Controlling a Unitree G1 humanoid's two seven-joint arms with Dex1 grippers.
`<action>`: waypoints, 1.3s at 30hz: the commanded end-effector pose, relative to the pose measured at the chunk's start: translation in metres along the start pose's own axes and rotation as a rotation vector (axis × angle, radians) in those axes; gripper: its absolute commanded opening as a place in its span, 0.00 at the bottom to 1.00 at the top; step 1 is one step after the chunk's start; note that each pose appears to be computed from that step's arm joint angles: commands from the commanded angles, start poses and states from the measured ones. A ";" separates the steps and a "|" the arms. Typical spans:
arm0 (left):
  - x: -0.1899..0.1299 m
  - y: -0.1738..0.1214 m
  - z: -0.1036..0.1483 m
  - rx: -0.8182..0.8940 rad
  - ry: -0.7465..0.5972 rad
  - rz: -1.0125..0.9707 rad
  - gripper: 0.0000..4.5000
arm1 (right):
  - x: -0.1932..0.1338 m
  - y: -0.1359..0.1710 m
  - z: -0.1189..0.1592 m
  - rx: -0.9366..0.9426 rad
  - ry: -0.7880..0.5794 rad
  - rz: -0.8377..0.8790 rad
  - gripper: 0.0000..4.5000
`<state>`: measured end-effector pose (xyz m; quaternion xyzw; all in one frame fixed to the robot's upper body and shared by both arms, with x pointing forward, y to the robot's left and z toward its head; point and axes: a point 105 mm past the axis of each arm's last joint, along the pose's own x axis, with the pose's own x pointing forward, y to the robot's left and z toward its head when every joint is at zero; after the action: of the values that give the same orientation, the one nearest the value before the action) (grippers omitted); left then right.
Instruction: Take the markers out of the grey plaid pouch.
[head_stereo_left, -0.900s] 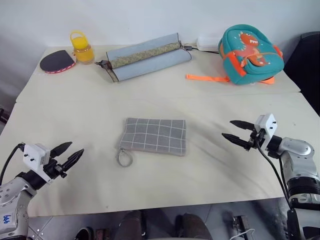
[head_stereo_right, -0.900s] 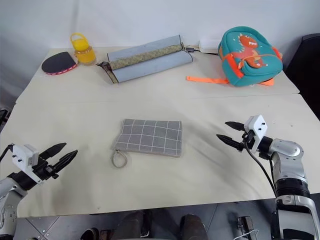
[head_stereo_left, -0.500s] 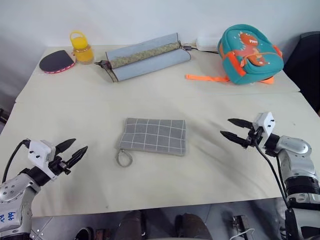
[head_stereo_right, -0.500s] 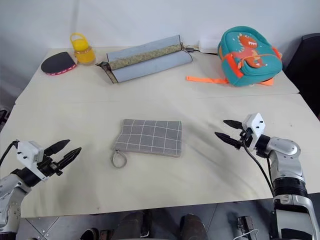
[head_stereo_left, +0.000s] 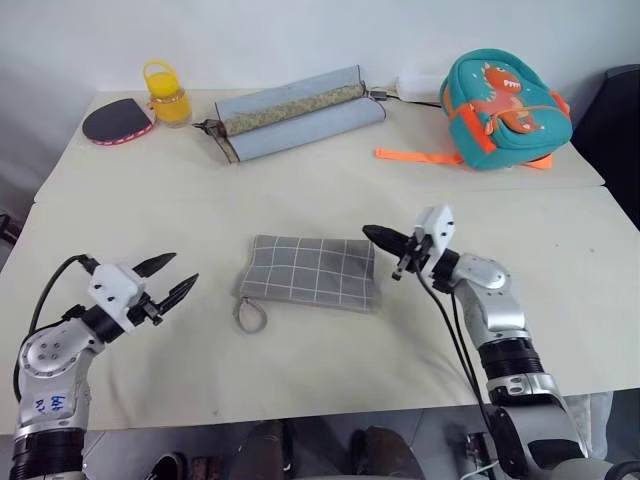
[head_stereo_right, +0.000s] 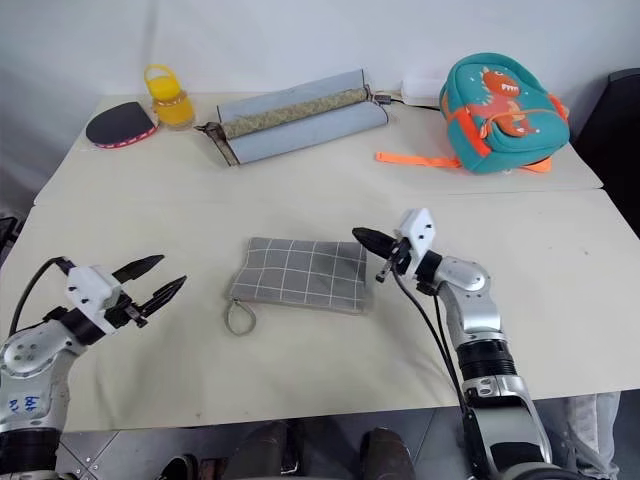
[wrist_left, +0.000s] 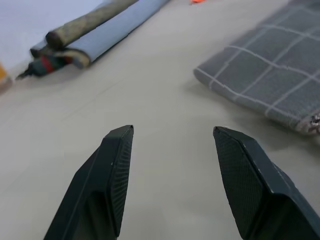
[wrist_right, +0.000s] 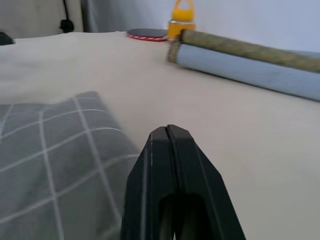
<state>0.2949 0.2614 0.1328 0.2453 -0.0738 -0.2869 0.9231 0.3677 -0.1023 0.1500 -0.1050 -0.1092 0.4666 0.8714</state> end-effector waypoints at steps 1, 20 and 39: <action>0.007 -0.003 0.005 0.121 -0.018 -0.054 0.60 | 0.005 0.009 -0.007 -0.097 0.049 0.034 0.00; 0.069 -0.036 0.010 0.412 -0.158 -0.265 0.60 | -0.003 0.008 -0.020 -0.172 0.138 0.027 0.00; 0.081 -0.048 0.018 0.279 -0.209 -0.260 0.00 | -0.004 0.004 0.002 -0.166 0.070 0.008 0.00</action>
<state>0.3343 0.1788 0.1197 0.3545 -0.1643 -0.4187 0.8198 0.3612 -0.1003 0.1228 -0.1978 -0.0727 0.4639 0.8605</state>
